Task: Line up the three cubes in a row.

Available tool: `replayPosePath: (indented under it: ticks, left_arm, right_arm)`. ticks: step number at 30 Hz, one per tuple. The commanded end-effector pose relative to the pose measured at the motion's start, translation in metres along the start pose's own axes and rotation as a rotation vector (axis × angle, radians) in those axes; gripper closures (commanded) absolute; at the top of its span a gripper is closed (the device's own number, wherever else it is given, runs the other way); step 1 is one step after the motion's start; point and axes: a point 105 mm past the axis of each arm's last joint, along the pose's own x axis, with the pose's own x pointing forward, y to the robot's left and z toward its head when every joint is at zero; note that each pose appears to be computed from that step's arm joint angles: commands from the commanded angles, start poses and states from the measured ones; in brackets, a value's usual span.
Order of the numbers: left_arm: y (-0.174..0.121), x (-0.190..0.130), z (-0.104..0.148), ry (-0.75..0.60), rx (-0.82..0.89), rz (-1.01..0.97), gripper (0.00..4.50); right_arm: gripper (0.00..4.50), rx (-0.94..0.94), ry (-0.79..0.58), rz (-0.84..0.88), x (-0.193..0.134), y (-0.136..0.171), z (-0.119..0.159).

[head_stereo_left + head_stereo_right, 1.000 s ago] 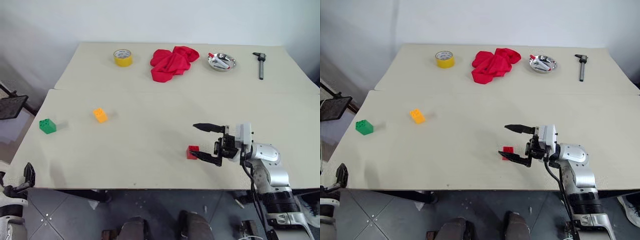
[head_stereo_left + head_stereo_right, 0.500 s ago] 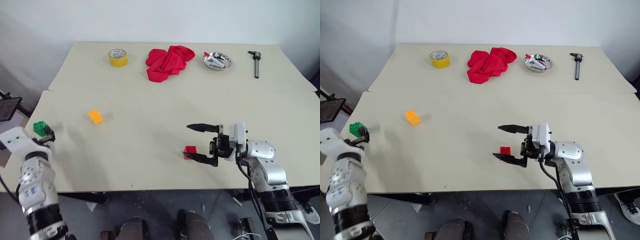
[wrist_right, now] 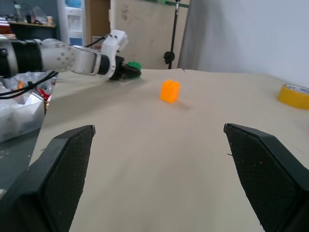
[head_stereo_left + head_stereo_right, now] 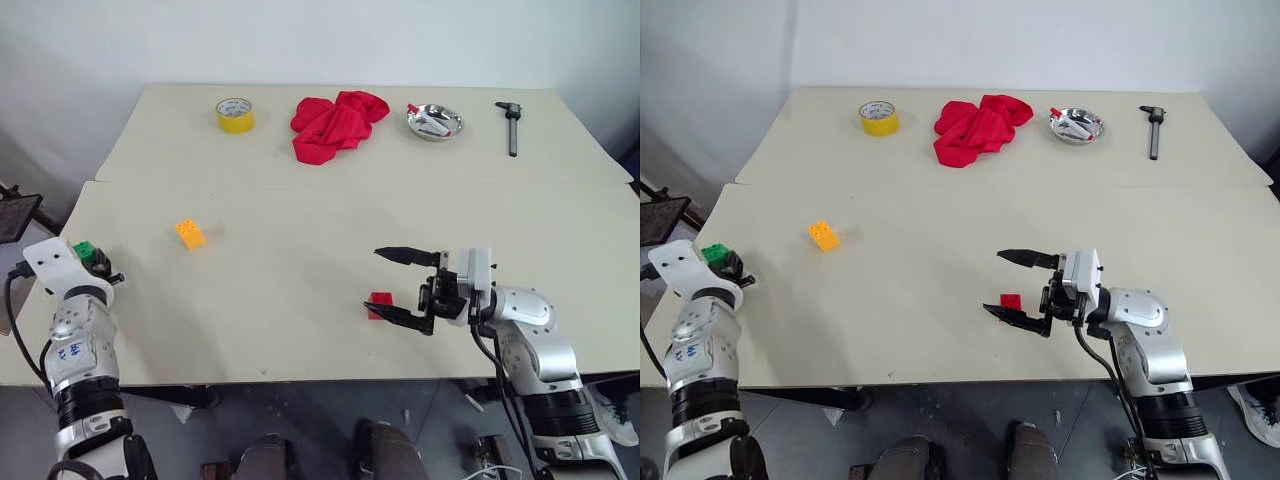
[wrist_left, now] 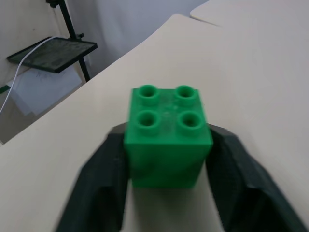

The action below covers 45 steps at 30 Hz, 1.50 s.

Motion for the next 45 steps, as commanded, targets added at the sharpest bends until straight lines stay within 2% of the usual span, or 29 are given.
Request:
replayPosePath:
  ticks: [1,2,3,4,6,8,9,11,13,16,18,26,29,33,37,38,41,45]
  left_arm:
    - [-0.039,-0.016,0.056,-0.213,-0.146,-0.335,2.99]
    - [-0.060,-0.032,0.070,-0.262,-0.134,-0.533,2.99]
    - [-0.083,-0.062,0.077,-0.272,-0.076,-0.823,2.99]
    - [-0.097,-0.088,0.072,-0.210,-0.008,-1.044,2.99]
    - [-0.110,-0.120,0.045,-0.028,0.188,-1.334,2.99]
    - [-0.121,-0.136,0.012,0.084,0.478,-1.553,2.99]
    - [-0.139,-0.139,0.008,0.072,0.490,-1.649,2.99]
    - [-0.181,-0.142,0.010,0.010,0.388,-1.772,2.99]
    - [-0.207,-0.149,0.000,0.001,0.373,-1.872,2.99]
    - [-0.228,-0.161,-0.027,0.051,0.416,-2.000,2.99]
    - [-0.231,-0.165,-0.037,0.098,0.426,-2.052,2.99]
    - [-0.248,-0.152,-0.043,0.018,0.520,-1.993,2.99]
    - [-0.248,-0.152,-0.045,0.030,0.495,-1.989,2.99]
    - [-0.245,-0.159,-0.040,0.034,0.455,-2.027,1.67]
    - [-0.240,-0.144,-0.011,-0.060,0.360,-1.917,0.55]
    - [-0.228,-0.129,0.004,-0.118,0.352,-1.813,0.25]
    - [-0.180,-0.093,0.043,-0.230,0.284,-1.512,0.25]
    - [-0.124,-0.082,0.051,-0.215,0.190,-1.236,0.12]
  right_arm:
    - [0.00,-0.073,0.001,-0.037,-0.008,-0.003,0.013]
    - [0.00,-0.078,0.007,-0.049,-0.011,-0.004,0.014]
    - [0.00,-0.081,0.017,-0.068,-0.016,-0.005,0.015]
    - [0.00,-0.084,0.028,-0.085,-0.021,-0.007,0.016]
    - [0.00,-0.082,0.058,-0.108,-0.032,-0.008,0.016]
    - [0.00,-0.079,0.094,-0.126,-0.042,-0.007,0.012]
    - [0.00,-0.076,0.118,-0.130,-0.047,-0.006,0.008]
    - [0.00,-0.066,0.143,-0.137,-0.053,-0.003,0.003]
    - [0.00,-0.056,0.148,-0.141,-0.054,-0.002,0.002]
    - [0.00,-0.056,0.153,-0.140,-0.054,0.000,0.002]
    - [0.00,-0.057,0.153,-0.141,-0.054,0.001,0.003]
    - [0.00,-0.048,0.158,-0.166,-0.056,0.007,0.004]
    - [0.00,-0.035,0.156,-0.166,-0.055,0.010,0.003]
    - [0.00,-0.022,0.152,-0.155,-0.052,0.010,0.001]
    - [0.00,-0.022,0.142,-0.137,-0.048,0.008,0.002]
    - [0.00,-0.017,0.124,-0.129,-0.045,0.007,0.004]
    - [0.00,-0.051,0.036,-0.143,-0.033,0.002,0.016]
    - [0.00,-0.036,-0.027,-0.144,-0.021,0.000,0.025]
